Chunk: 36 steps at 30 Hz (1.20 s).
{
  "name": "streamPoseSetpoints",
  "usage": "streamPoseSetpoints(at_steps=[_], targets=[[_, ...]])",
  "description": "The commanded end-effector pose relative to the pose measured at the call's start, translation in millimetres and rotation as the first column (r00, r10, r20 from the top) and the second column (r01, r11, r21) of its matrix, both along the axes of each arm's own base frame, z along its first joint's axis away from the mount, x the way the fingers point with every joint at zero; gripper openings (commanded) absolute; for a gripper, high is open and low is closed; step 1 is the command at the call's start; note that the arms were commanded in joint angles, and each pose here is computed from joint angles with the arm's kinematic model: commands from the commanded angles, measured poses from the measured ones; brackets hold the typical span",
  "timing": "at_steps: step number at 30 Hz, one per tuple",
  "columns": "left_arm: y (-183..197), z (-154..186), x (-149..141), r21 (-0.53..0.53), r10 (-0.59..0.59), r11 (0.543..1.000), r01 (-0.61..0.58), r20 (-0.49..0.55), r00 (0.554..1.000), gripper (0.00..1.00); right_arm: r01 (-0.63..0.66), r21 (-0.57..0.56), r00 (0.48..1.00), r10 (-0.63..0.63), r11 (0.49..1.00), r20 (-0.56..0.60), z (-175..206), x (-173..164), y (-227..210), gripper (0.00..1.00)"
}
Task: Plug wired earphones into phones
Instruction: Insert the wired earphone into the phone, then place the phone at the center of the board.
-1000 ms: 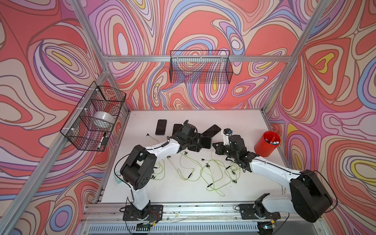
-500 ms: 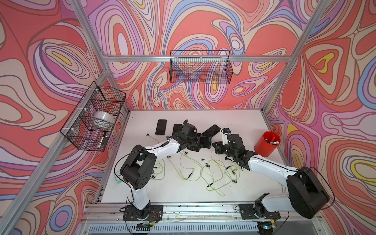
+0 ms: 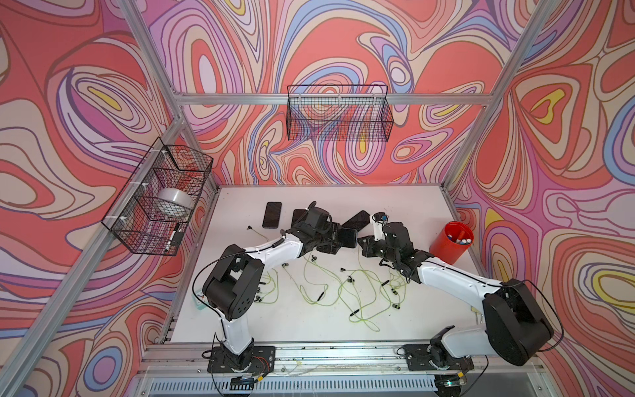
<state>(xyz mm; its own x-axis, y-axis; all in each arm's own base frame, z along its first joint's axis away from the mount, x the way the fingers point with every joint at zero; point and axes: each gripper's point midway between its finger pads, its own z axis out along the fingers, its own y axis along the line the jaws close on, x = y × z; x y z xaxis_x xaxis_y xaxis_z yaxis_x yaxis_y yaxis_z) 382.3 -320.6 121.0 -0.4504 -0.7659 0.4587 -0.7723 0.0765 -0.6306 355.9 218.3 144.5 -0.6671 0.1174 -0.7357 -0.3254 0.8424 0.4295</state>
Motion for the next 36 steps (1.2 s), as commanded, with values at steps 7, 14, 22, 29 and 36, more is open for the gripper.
streamPoseSetpoints(at_steps=[7,14,22,29,36], targets=[[-24.6,15.9,-10.9,-0.064,-0.116,0.991,0.118,0.03,0.993,0.0,-0.019,0.039,0.998,0.022,0.999,-0.065,11.2,1.1,-9.2,0.14],[-7.9,6.7,1.7,0.054,-0.117,0.992,0.114,0.046,0.992,0.0,0.024,0.034,0.985,-0.018,0.999,-0.174,24.2,-7.8,-55.1,0.57],[-14.6,13.0,18.5,0.295,-0.314,0.918,0.267,0.123,0.942,0.0,0.104,0.095,0.961,-0.076,0.99,-0.266,33.9,-5.1,-110.1,0.65],[-63.4,18.0,31.3,0.58,-0.662,0.659,0.479,0.145,0.735,0.0,0.182,0.081,0.947,-0.152,0.98,-0.284,29.9,-8.4,-139.8,0.61],[-109.5,-0.5,21.8,0.764,-0.885,0.328,0.555,0.043,0.464,0.0,0.252,0.058,0.931,-0.226,0.966,-0.286,19.1,-23.8,-155.0,0.58]])
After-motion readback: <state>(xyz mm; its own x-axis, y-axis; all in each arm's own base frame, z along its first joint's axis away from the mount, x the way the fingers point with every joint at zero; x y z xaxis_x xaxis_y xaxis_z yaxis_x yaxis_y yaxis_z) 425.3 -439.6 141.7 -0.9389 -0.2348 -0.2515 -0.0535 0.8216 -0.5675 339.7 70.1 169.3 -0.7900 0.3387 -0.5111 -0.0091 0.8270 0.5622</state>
